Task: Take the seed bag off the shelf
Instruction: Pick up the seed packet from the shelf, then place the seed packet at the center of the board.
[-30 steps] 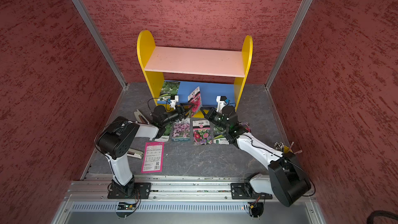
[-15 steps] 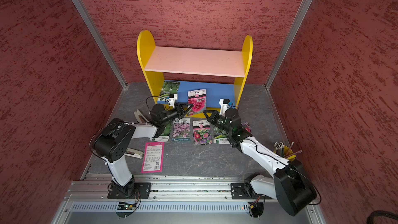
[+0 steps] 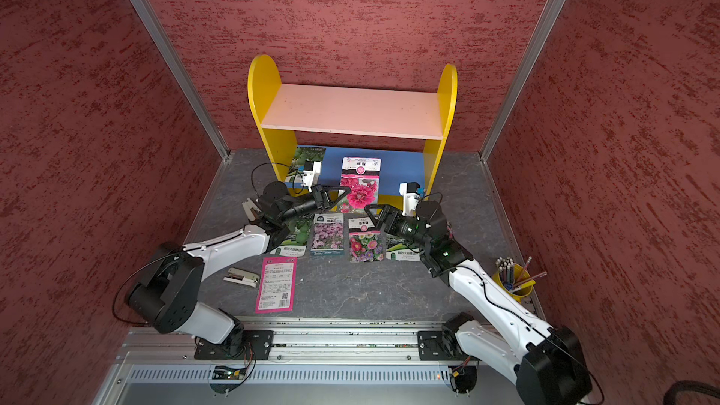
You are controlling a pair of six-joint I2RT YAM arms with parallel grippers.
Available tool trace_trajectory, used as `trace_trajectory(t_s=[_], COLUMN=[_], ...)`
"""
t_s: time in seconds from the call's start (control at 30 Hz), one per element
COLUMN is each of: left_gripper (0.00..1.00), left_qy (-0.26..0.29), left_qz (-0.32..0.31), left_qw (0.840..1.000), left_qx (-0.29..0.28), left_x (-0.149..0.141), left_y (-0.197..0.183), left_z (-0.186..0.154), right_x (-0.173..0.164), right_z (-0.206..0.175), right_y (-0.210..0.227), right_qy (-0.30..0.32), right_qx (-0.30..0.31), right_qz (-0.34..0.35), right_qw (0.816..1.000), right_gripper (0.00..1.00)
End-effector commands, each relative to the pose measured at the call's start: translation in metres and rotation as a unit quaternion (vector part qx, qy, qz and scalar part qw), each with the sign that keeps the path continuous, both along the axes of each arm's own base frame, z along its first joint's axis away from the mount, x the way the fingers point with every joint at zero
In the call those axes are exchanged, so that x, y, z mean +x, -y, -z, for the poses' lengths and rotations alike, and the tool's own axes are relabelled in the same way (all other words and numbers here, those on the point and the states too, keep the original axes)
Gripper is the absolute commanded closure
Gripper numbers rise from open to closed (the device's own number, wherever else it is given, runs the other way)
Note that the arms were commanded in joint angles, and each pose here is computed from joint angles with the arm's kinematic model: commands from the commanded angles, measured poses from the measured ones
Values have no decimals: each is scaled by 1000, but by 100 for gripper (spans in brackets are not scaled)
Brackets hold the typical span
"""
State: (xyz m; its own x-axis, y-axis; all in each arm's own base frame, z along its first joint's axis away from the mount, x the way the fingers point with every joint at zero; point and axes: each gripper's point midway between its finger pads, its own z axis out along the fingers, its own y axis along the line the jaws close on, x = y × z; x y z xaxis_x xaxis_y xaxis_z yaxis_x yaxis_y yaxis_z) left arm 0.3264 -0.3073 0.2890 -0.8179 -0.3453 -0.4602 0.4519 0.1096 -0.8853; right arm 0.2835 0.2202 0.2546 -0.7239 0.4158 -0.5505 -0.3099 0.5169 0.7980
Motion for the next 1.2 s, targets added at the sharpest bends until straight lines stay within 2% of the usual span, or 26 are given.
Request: trace_trajectory(t_s=[0.0,0.37,0.6,0.77,0.9,1.07,1.17], left_gripper=[100,100,100,100,100,100,100], left_qy=[17,37,38,46,36,37,38], left_qz=[29,54,54,46,47,50,48], left_qw=[999,997,996,996,996,996,996], left_qx=[29,51,52,53,63,66,68], left_x=[-24,-65,-75,-78,-80,-81,-81], left_y=[1,1,0,-4,-6,-6,-7], left_z=[0,-7,-5,-7,-1,0,-1], right_x=[-18,-51,-48,-45,-43,-42,-43], right_z=[-9,-31,-45,-51,-56,-59,-60], right_y=[-4,-6,-7,-6,-5,-8,-9], right_qy=[11,30,50,56,61,60,58], right_qx=[-23,-15,-6,-5,-8,-4,2], right_qz=[-47,-107,-103,-96,-91,-96,-102], right_qw=[999,994,993,994,994,994,993], right_gripper=[16,16,24,42,52,76,83])
